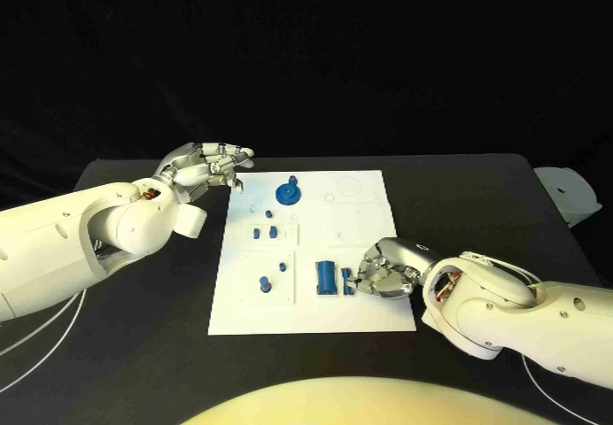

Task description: Assemble the parts on the task board

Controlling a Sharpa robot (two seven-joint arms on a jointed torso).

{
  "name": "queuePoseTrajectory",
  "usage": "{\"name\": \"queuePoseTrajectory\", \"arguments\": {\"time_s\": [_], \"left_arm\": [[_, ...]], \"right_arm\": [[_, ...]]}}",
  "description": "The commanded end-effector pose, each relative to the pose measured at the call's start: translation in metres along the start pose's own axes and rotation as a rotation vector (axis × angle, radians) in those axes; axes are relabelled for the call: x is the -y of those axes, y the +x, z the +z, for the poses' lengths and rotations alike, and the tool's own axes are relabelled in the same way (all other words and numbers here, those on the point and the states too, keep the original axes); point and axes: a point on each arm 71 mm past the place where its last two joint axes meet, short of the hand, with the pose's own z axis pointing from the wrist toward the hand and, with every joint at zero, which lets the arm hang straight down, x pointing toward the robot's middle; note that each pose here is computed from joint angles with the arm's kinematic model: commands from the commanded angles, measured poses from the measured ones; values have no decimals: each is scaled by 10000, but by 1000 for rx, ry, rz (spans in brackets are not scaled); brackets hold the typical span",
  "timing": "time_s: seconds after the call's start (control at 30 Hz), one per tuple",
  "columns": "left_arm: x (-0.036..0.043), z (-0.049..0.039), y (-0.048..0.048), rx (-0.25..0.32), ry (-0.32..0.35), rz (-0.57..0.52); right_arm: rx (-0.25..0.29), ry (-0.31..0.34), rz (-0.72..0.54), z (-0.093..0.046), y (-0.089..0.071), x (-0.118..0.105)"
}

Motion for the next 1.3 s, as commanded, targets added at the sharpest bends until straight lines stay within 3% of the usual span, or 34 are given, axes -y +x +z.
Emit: {"name": "queuePoseTrajectory", "arguments": {"time_s": [0.03, 0.17, 0.37, 0.47, 0.7, 0.87, 1.07, 1.1, 1.3], "left_arm": [[9, 14, 20, -12, 12, -6], [2, 35, 16, -3, 29, -10], [-68, 61, -18, 38, 68, -31], [-120, 109, -71, 90, 88, -41], [-232, 206, -185, 204, 107, -68], [-345, 326, -217, 260, 106, -78], [-453, 454, -213, 298, 101, -76], [-457, 444, -189, 252, 70, -61], [-466, 417, -124, 265, 69, -53]], "right_arm": [[108, -111, 149, 14, -181, -42], [168, -160, 307, 113, -426, 31], [224, -158, 599, 380, -757, 234], [264, -152, 725, 583, -917, 364], [339, -163, 855, 1005, -1150, 552], [366, -172, 882, 1219, -1211, 650], [365, -180, 879, 1396, -1152, 729], [398, -107, 827, 1374, -1171, 745], [411, -114, 852, 1340, -1125, 689]]}}
